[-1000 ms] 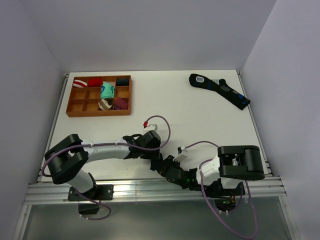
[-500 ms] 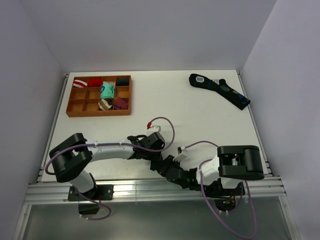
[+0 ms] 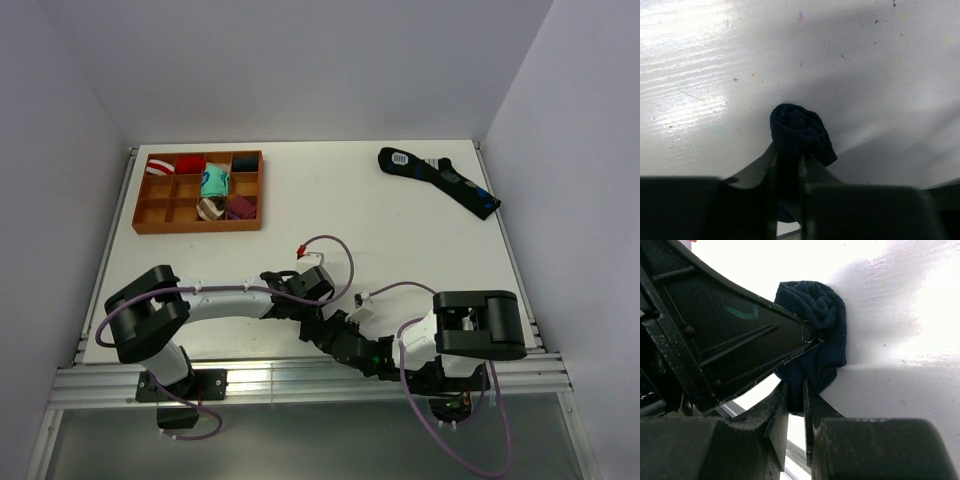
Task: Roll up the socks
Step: Pick up the sock at the center of the board.
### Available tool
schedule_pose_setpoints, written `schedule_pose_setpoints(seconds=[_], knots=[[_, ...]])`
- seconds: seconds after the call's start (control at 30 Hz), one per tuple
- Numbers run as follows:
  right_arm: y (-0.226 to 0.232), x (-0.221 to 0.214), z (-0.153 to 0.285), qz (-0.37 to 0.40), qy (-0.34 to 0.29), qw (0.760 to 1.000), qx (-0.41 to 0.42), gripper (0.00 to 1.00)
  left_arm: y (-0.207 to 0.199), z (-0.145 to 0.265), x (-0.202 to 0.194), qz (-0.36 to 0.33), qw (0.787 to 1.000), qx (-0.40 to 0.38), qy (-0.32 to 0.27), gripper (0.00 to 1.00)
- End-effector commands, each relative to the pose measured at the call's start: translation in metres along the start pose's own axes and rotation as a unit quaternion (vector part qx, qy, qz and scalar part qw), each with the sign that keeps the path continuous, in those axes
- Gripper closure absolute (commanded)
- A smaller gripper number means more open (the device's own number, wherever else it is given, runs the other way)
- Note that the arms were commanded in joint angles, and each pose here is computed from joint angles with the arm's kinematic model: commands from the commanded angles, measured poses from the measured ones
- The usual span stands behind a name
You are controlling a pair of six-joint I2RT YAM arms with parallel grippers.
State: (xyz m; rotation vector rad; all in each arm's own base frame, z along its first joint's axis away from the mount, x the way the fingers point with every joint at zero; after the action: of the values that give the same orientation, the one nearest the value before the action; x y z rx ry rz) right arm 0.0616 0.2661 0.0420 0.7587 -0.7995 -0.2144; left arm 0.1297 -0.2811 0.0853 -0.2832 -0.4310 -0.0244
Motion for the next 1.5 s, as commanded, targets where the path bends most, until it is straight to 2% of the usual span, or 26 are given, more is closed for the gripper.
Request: schedule_pose_setpoints(seconds=[0.0,0.07,0.1,0.33,0.4,0.43,0.57,0.67,0.73,1.0,1.27,1.47], knots=[[-0.102,-0.019,0.025,0.175,0.112,0.963,-0.172,0.81,0.045,-0.013,-0.04,-0.046,0.989,0.111,0.086,0.9],[-0.102,-0.019,0.026,0.176,0.112,0.963,-0.172,0.8,0.046,-0.015,-0.042,-0.044,0.989,0.116,0.086,1.0],[-0.1,-0.019,0.026,0.175,0.112,0.963,-0.171,0.8,0.047,-0.016,-0.042,-0.043,0.988,0.118,0.085,1.0],[-0.087,-0.004,0.035,0.186,0.104,0.962,-0.172,0.5,0.052,-0.021,-0.044,-0.038,0.988,0.128,0.075,1.0],[-0.071,0.006,0.039,0.166,0.089,0.97,-0.154,0.46,0.053,-0.022,-0.044,-0.036,0.988,0.13,0.072,1.0],[-0.076,0.011,0.045,0.177,0.088,0.965,-0.171,0.44,0.054,-0.023,-0.044,-0.035,0.988,0.131,0.071,1.0],[-0.06,0.038,0.065,0.143,0.061,0.975,-0.157,0.41,0.052,-0.021,-0.041,-0.023,0.991,0.116,0.065,1.0],[-0.052,0.048,0.073,0.11,0.058,0.985,-0.122,0.43,0.051,-0.018,-0.035,-0.017,0.993,0.105,0.058,1.0],[-0.048,0.059,0.08,0.103,0.049,0.985,-0.128,0.44,0.051,-0.014,-0.032,-0.011,0.994,0.097,0.051,1.0],[-0.01,0.096,0.096,0.134,0.014,0.985,-0.105,0.43,0.05,0.0,0.0,0.018,0.996,0.084,0.001,1.0],[0.001,0.121,0.085,0.171,0.024,0.982,-0.077,0.43,0.048,0.031,0.055,0.045,0.993,0.08,-0.075,1.0],[0.013,0.138,0.078,0.181,0.032,0.982,-0.033,0.43,0.057,0.072,0.124,0.094,0.98,0.076,-0.158,1.0]])
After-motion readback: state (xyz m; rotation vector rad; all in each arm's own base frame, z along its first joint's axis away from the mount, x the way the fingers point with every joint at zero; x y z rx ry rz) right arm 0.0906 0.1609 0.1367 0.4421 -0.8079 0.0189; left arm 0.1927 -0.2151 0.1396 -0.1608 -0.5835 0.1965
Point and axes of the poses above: each gripper's point midway between its finger pads, its own z axis back along the fingers, its own y axis along the line the jaws close on, x = y × z, the point moved 8 cm from there along z, back along the fingers, and after that the axes turned 8 degrees about z, right-handed, at the moved point
